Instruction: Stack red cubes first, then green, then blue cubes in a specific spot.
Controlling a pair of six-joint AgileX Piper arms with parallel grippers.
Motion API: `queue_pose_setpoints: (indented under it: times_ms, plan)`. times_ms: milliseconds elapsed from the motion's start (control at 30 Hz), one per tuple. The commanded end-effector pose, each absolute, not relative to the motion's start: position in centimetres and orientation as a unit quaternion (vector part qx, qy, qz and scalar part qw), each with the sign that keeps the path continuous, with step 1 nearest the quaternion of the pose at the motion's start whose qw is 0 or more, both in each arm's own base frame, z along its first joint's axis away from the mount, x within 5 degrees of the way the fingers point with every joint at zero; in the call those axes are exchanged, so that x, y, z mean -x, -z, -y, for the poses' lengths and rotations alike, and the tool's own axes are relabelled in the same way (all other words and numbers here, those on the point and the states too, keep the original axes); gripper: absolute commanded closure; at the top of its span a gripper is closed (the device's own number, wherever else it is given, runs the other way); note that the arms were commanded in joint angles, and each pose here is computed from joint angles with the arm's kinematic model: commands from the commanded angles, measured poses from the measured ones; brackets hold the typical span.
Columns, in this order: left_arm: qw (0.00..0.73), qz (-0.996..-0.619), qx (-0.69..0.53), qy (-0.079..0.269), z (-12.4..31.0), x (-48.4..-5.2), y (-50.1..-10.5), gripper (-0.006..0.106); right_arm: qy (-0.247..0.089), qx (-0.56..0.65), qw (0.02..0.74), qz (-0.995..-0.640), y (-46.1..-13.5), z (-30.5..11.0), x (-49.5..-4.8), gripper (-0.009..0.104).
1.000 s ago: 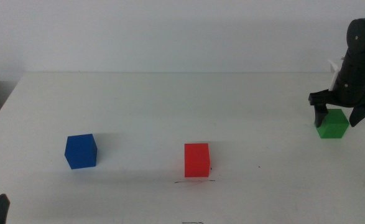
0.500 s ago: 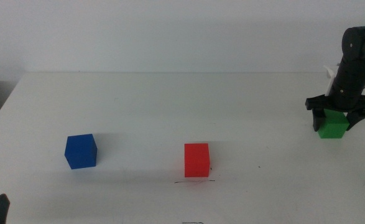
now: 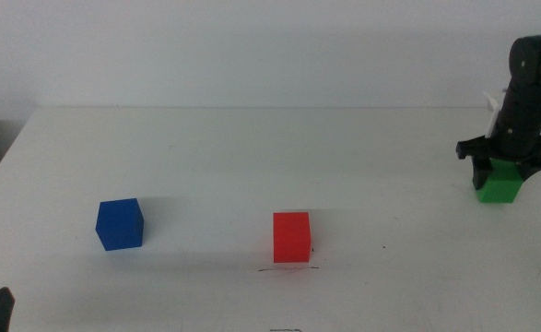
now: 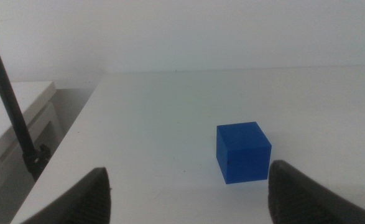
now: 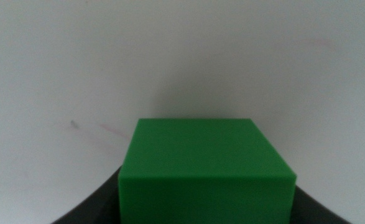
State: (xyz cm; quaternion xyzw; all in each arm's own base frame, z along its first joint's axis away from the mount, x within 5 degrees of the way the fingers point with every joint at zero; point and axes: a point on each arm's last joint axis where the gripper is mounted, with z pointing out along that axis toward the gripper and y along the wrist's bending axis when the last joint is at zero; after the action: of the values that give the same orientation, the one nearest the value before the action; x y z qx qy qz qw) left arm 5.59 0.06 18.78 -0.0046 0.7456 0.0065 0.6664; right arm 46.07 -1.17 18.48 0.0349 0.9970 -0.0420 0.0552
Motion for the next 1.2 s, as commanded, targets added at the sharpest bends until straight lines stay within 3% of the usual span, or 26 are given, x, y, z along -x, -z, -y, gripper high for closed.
queue_pose_setpoints:
  times_ms: [0, 167, 300, 467, 733, 933, 1167]
  plan:
    - [0.705, -0.709, 0.009, -0.001, -0.1, -5.5, -19.7, 0.016, 0.053, -0.043, 0.113, -0.991, -24.3, 1.6, -45.1, 0.096]
    - [0.705, -0.709, 0.009, -0.001, -0.1, -5.5, -19.7, 0.016, 0.046, -0.077, 0.131, -0.987, -28.1, 0.2, -43.3, 0.096]
    - [0.705, -0.709, 0.009, -0.001, -0.1, -5.5, -19.7, 0.016, 0.039, -0.046, 0.143, -0.988, -30.1, -3.9, -41.2, 0.096]
    - [0.705, -0.709, 0.009, -0.001, -0.1, -5.5, -19.7, 0.016, 0.048, -0.002, 0.153, -0.987, -31.0, -10.2, -38.8, 0.096]
    - [0.705, -0.709, 0.009, -0.001, -0.1, -5.5, -19.7, 0.016, -0.004, 0.015, 0.152, -0.988, -31.2, -18.7, -35.6, 0.096]
    - [0.705, -0.709, 0.009, -0.001, -0.1, -5.5, -19.7, 0.016, -0.036, 0.004, 0.140, -0.990, -31.2, -21.8, -33.7, 0.096]
    - [0.705, -0.709, 0.009, -0.001, -0.1, -5.5, -19.7, 0.016, -0.043, -0.006, 0.150, -0.988, -31.5, -24.2, -32.6, 0.096]
